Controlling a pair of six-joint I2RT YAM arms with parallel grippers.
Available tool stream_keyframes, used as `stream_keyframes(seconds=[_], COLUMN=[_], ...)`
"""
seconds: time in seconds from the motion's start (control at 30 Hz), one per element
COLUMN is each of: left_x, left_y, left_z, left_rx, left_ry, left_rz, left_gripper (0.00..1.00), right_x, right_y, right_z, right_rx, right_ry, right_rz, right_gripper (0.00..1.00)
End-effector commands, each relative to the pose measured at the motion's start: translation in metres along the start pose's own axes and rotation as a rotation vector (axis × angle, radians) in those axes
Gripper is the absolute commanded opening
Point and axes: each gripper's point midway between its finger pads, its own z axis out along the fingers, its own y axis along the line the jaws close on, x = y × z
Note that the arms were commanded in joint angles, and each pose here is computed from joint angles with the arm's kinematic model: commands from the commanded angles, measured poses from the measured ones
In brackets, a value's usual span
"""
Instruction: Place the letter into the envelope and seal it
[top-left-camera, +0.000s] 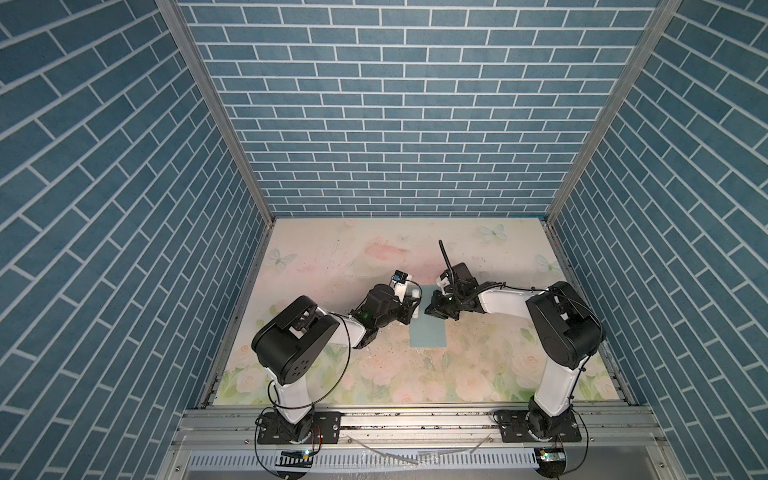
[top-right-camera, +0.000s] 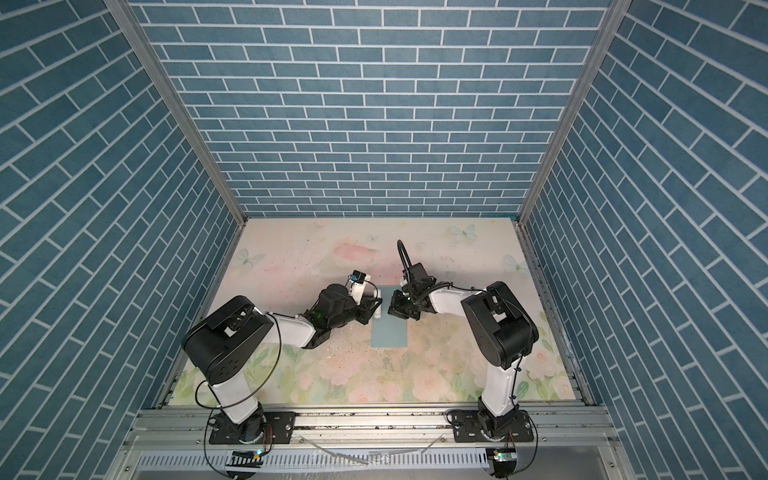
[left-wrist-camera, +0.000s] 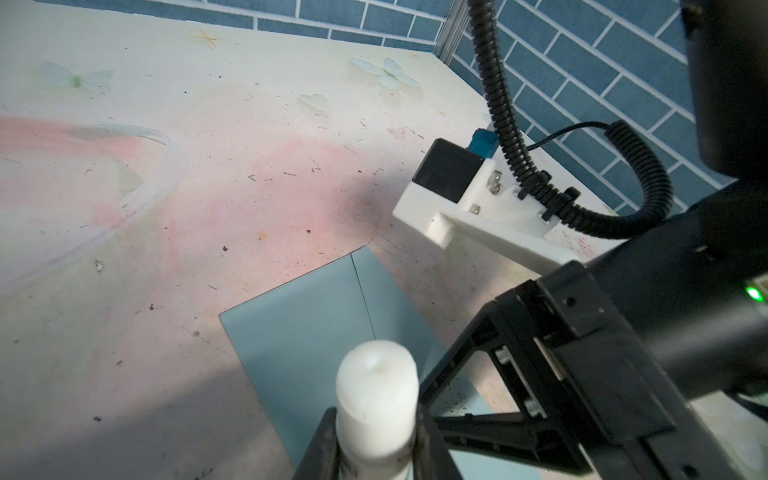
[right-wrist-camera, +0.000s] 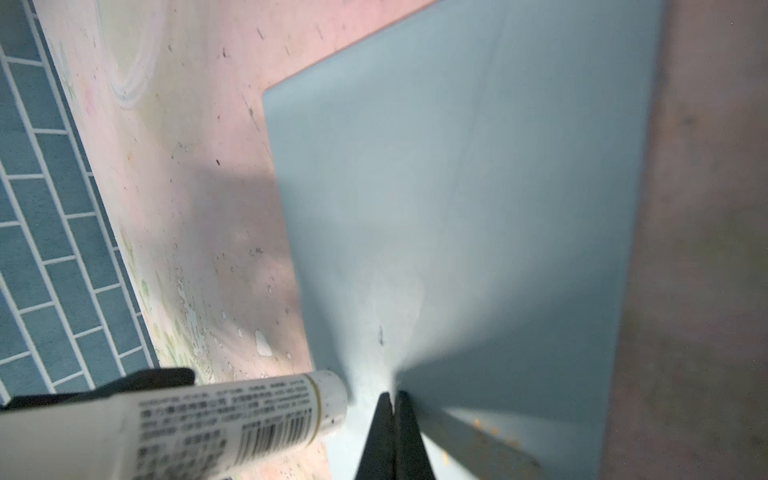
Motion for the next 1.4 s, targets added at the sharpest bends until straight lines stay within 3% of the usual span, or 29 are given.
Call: stream_keyframes(seconds=[0.0,0.5,0.93,1.07,1.23,1.37], left_x=[0.015,0.013,0.012,0.009,-0.01,-0.037], left_y=[0.006,0.005,0.005,0.003,-0.006,-0.019], left_z=[0.004,0.003,0.004,0.002,-0.004,-0.016], left_rx=[-0.024,-0.025,-0.023,-0.02,0.004,0.028], left_ry=[0.047,0.046,0.044,0.039,-0.002,-0.038], left_rz=[-0.001,-0.001,-0.005,-0.008,-0.026,-0.039], left_gripper=[0.0,0.0,0.0,0.0,0.0,0.0], right_x=[-0.009,-0.05,-0.046,-0.059,-0.08,-0.083], right_y=[-0.015,-0.037,-0.03,-0.007,0.037,0.064], right_z=[0.001,-0.004,-0.005,-0.025,-0.075,-0.12], right_rx=[0.034,0.049,0.011,-0.055,-0.142,-0.175], right_ry=[-0.007,-0.042,-0.028,-0.122,-0.29,-0.42], right_rz=[0.018,0.05,0.052,0.004,-0.145,-0.274], right_gripper=[0.0,0.0,0.0,0.0,0.0,0.16])
